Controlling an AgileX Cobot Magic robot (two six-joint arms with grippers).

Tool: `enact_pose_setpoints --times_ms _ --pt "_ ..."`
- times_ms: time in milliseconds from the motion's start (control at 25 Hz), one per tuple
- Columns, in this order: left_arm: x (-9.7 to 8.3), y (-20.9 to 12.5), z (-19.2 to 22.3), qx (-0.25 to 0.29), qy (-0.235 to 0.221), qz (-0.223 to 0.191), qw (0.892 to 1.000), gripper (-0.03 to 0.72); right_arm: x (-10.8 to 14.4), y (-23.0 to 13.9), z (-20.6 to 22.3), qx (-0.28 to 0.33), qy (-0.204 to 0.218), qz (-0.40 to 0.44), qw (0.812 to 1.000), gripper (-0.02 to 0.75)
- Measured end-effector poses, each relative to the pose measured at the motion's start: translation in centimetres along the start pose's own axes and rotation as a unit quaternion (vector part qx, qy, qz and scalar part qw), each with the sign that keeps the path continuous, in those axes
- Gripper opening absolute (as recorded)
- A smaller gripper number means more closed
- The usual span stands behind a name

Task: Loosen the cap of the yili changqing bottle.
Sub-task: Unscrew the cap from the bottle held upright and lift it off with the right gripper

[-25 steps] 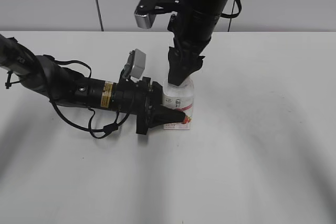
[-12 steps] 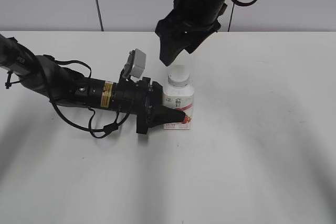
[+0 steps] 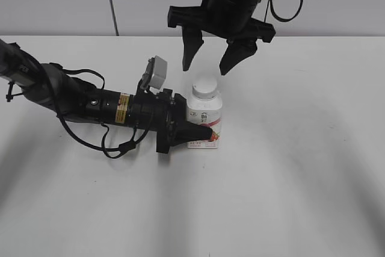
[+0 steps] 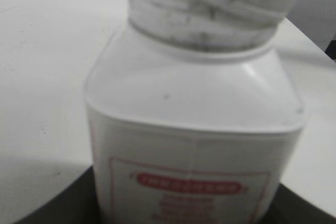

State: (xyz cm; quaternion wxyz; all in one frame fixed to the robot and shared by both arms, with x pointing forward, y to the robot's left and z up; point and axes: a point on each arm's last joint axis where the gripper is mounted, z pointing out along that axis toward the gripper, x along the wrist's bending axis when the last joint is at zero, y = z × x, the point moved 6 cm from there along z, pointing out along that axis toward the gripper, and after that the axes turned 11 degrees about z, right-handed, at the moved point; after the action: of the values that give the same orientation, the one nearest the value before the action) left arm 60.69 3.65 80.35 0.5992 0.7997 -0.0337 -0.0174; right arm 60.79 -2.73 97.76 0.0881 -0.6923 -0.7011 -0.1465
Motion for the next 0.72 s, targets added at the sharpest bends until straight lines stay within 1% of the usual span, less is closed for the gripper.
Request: enact_pose_setpoints --times_ms 120,320,720 --pt "0.01 0.01 0.0 0.0 0.0 -0.001 1.0 0.379 -0.37 0.16 0.44 -0.001 -0.011 0.031 0.999 0.536" --pt "0.04 0.02 0.0 -0.001 0.001 -0.003 1.0 0.379 -1.01 0.49 0.42 -0.013 -0.032 0.052 0.998 0.536" --pt "0.06 0.04 0.0 -0.001 0.002 -0.004 1.0 0.379 -0.71 0.77 0.77 -0.018 -0.021 0.062 0.998 0.537"
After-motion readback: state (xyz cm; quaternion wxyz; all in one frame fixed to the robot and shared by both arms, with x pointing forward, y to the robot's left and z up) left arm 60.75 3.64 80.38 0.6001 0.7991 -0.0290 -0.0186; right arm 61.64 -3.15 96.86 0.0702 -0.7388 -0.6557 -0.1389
